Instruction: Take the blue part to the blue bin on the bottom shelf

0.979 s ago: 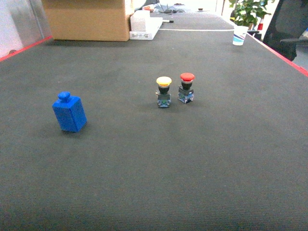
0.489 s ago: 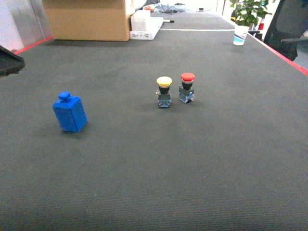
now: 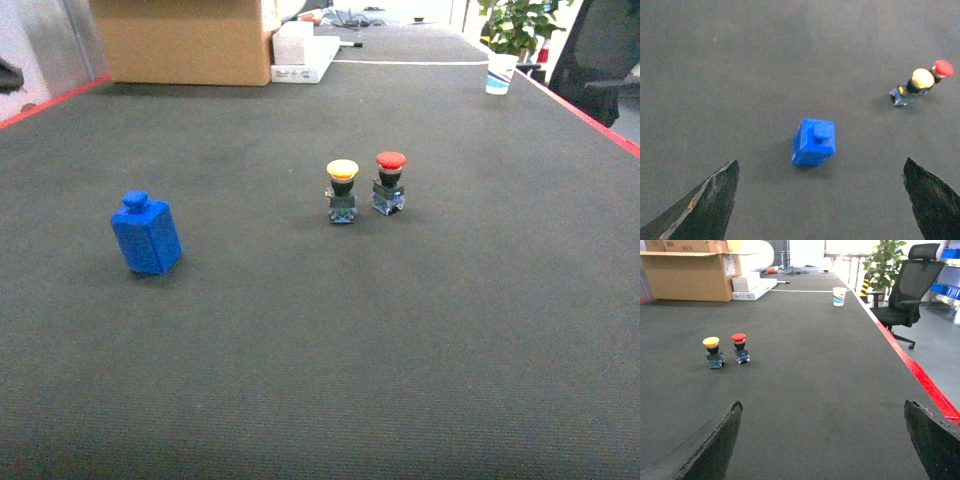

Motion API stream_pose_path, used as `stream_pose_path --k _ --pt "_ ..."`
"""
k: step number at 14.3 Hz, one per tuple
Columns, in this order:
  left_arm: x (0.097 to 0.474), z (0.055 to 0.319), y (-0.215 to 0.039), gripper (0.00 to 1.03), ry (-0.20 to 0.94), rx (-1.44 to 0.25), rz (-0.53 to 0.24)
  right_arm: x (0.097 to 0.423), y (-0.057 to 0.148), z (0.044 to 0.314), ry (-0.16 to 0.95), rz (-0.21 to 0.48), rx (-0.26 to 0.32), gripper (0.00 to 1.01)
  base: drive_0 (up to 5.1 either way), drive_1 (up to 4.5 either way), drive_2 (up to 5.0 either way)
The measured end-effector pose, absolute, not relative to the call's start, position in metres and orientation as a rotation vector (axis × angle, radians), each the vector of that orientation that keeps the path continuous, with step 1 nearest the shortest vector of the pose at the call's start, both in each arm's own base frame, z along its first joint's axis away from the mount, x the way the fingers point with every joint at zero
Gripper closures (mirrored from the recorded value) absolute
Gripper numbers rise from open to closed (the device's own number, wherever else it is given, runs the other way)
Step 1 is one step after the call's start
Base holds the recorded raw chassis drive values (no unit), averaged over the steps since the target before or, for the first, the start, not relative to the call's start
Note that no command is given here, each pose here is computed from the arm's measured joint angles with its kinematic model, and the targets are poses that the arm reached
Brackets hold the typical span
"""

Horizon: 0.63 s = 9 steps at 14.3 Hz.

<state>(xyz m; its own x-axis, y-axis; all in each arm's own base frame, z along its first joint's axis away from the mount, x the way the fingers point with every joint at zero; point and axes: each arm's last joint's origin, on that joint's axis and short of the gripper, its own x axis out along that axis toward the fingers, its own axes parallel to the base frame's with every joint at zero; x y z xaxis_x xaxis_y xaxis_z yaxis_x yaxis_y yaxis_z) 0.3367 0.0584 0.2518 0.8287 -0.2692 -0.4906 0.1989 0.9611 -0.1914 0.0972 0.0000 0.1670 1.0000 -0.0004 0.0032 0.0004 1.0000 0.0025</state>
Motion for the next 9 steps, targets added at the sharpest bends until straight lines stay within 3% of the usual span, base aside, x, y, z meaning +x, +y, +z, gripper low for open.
stream_pose_path --k 1,4,9 --pt "0.349 0.24 0.063 0.05 0.628 -0.16 -0.25 0.097 0.0 0.167 -0.003 0.0 0.002 0.03 0.0 0.0 0.0" --pt "0.38 0.212 0.052 0.05 0.816 -0.149 -0.347 0.097 0.0 0.167 -0.003 0.0 0.002 0.03 0.0 0.0 0.0" --pt "0.411 0.206 0.029 0.05 0.848 -0.012 -0.428 0.097 0.0 0.167 -0.003 0.0 0.002 0.03 0.0 0.0 0.0"
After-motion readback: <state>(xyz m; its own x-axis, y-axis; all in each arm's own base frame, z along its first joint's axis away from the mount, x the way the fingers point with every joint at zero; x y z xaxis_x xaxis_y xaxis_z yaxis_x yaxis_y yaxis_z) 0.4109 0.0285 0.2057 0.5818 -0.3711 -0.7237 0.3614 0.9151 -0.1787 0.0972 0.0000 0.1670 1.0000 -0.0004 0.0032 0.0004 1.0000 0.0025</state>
